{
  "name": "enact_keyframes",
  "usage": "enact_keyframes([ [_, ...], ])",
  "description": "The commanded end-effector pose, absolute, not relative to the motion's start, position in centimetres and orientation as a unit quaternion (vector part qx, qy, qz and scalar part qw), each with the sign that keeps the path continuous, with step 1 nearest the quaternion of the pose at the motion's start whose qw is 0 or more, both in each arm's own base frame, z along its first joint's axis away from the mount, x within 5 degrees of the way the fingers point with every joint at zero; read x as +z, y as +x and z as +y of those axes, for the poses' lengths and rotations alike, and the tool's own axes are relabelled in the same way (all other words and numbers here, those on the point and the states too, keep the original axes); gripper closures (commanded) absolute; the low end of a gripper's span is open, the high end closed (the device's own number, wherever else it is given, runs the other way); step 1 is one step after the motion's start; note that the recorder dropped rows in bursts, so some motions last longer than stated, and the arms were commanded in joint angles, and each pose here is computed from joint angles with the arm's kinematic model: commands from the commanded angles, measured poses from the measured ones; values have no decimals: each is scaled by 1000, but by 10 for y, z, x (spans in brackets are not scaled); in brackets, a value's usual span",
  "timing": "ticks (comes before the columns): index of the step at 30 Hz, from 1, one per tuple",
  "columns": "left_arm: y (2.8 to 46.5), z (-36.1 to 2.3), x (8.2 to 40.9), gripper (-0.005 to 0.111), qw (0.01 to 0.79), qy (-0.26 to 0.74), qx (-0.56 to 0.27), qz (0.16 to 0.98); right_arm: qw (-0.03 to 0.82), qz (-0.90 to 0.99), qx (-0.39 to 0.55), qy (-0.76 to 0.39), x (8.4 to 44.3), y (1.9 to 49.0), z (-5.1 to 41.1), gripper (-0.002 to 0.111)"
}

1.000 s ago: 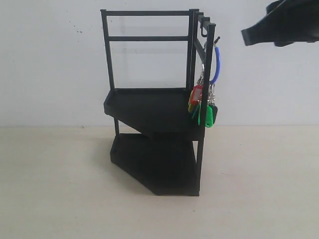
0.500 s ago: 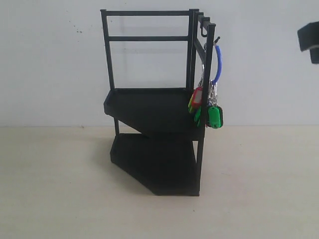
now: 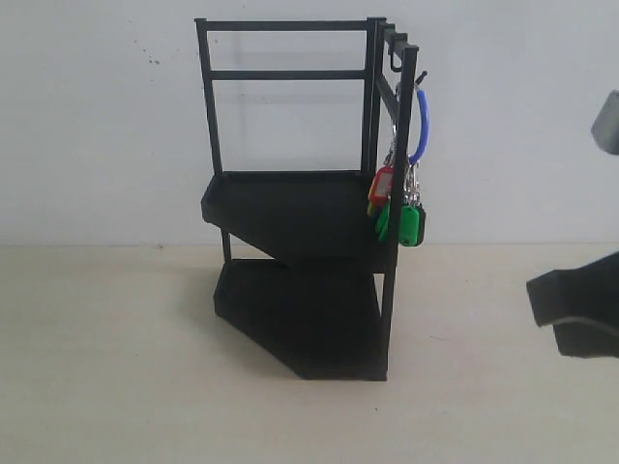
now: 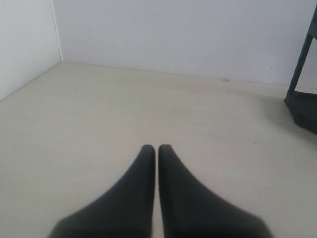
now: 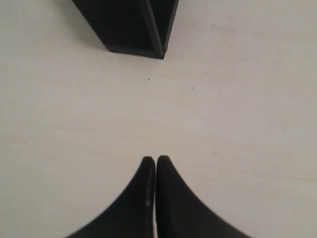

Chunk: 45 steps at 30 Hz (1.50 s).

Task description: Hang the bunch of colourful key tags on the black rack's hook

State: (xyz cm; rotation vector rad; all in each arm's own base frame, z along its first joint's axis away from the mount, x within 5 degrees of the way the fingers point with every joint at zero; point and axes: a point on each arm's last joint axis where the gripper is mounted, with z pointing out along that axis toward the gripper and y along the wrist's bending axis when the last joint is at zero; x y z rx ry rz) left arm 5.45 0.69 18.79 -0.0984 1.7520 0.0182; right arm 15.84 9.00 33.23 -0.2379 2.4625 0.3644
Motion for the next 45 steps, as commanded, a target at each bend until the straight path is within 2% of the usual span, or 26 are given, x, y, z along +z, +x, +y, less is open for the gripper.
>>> enact_keyframes([
  [1,55,7,189,102,640,-42,6,767,308,936,153,-77,327,156,91,108],
  [9,55,7,189,102,640,-42,6,767,333,927,155,-81,330,160,92,108],
  [14,55,7,189,102,640,-42,6,767,434,878,192,-59,315,158,83,108],
  [16,55,7,189,102,640,-42,6,767,492,844,209,-42,303,148,72,108],
  [22,55,7,189,102,640,-42,6,767,557,806,197,22,270,110,36,108],
  [29,55,7,189,102,640,-42,6,767,629,754,171,78,250,75,12,108],
  [34,55,7,189,102,640,-42,6,767,650,730,177,115,243,65,7,108],
  [38,55,7,189,102,640,-42,6,767,646,716,219,149,242,60,8,108],
  [45,55,7,189,102,640,-42,6,767,662,727,161,85,242,60,8,108],
])
